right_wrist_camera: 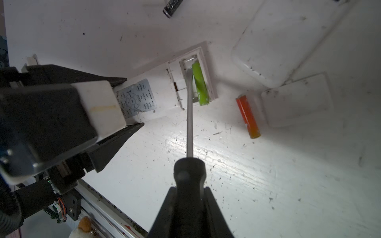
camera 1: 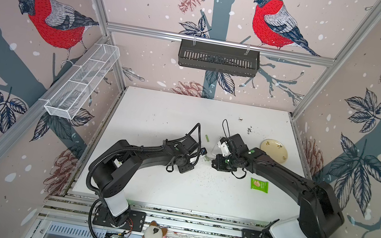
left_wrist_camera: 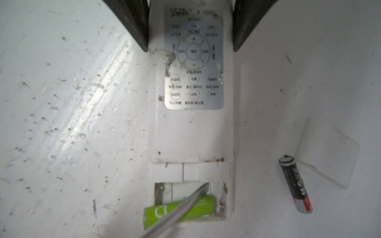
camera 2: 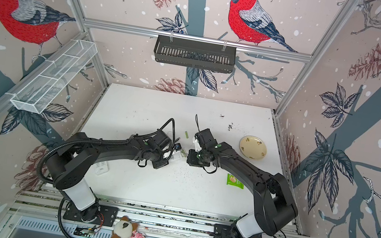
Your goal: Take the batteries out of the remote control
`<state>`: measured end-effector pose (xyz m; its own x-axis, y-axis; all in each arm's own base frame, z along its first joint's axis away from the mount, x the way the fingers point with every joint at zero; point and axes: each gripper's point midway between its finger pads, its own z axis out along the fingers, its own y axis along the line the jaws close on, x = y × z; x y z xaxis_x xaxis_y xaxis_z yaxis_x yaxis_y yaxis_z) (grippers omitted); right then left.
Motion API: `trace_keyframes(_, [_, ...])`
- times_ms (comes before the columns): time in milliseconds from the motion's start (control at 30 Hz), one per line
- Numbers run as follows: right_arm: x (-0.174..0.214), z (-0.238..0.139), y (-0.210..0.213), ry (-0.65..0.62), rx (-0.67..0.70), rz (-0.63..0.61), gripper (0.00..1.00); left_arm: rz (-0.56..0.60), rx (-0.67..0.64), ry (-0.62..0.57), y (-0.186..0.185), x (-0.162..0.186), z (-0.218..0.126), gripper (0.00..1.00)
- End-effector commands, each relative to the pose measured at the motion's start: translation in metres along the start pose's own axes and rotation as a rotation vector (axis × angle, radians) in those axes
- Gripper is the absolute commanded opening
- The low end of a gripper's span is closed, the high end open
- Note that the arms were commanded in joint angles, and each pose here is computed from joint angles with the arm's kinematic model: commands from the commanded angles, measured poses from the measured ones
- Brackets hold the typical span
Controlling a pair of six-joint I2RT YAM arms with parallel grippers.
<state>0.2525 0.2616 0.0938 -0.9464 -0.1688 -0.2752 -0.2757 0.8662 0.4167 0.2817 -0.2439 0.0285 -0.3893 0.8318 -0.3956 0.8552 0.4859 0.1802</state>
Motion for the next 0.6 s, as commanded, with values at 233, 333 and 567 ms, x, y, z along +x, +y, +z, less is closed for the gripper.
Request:
trace_keyframes(233, [-0.015,-0.015,-0.019,-0.036,0.313,0.023,0.01,0.034,-0.136,0.044,0.013,-0.005,-0.005,0.00])
trace_keyframes(333, [-0.030,-0.023,-0.010,-0.084,0.282,0.036,0.01,0.049,-0.191,0.049,0.017,-0.008,-0.007,0.00])
trace_keyframes(567, [-0.049,-0.018,-0.001,-0.070,0.164,0.063,0.00,0.070,-0.218,0.043,0.016,-0.009,-0.007,0.00])
